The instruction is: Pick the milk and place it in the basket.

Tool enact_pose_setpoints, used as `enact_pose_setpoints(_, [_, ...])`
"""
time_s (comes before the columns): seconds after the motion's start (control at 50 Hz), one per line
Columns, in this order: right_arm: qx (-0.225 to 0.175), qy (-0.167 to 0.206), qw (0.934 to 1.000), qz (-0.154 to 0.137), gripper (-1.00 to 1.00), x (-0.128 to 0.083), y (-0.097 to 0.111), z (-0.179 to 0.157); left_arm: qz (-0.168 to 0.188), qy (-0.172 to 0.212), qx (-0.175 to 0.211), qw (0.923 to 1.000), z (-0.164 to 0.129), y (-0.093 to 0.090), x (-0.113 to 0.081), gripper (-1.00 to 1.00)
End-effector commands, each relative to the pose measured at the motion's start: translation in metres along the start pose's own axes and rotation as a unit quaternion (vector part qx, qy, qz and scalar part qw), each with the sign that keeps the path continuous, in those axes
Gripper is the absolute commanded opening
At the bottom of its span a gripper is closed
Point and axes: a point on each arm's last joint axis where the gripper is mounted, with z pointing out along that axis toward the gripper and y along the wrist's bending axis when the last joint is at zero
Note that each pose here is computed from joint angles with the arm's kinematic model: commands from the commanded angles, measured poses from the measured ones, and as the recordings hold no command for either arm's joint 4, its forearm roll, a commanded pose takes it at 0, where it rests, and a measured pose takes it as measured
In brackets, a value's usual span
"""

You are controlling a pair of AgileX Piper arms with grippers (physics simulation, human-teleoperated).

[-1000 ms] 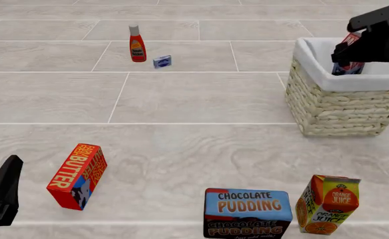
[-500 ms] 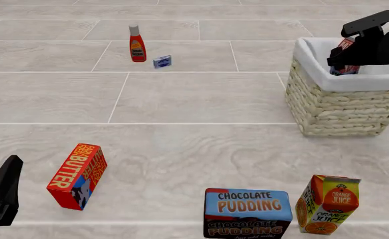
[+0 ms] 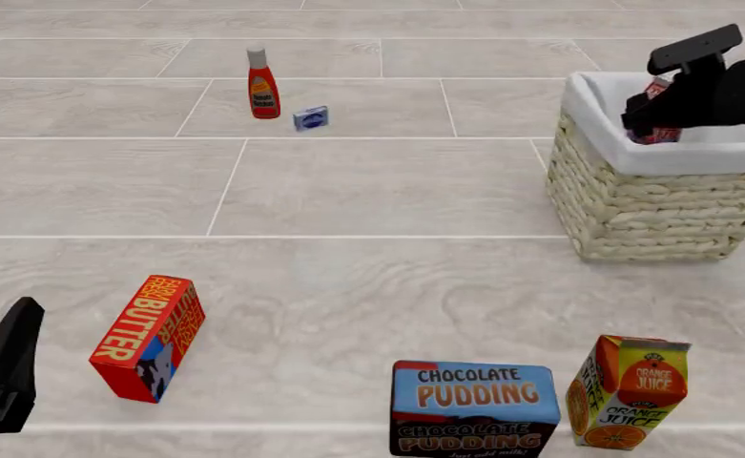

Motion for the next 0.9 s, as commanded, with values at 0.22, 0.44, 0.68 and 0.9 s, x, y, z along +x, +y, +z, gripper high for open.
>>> enact_pose_setpoints(0.22, [0.011, -0.014, 0.9998, 0.009, 1.0, -0.009, -0.008, -0.005, 0.0, 0.0, 0.0, 1.0, 0.0, 0.0, 0.0, 1.0])
enact_pose_setpoints(0.44, [0.012, -0.017, 0.9998, 0.01, 1.0, -0.011, -0.009, -0.009, 0.0, 0.0, 0.0, 1.0, 0.0, 0.0, 0.0, 1.0])
enact_pose_setpoints(0.68, [0.016, -0.035, 0.9991, 0.016, 1.0, -0.024, -0.011, -0.033, 0.0, 0.0, 0.0, 1.0, 0.0, 0.0, 0.0, 1.0])
enact_pose_setpoints(0.9, [0.021, -0.063, 0.9975, 0.024, 1.0, -0.034, -0.01, -0.07, 0.0, 0.0, 0.0, 1.0, 0.0, 0.0, 0.0, 1.0])
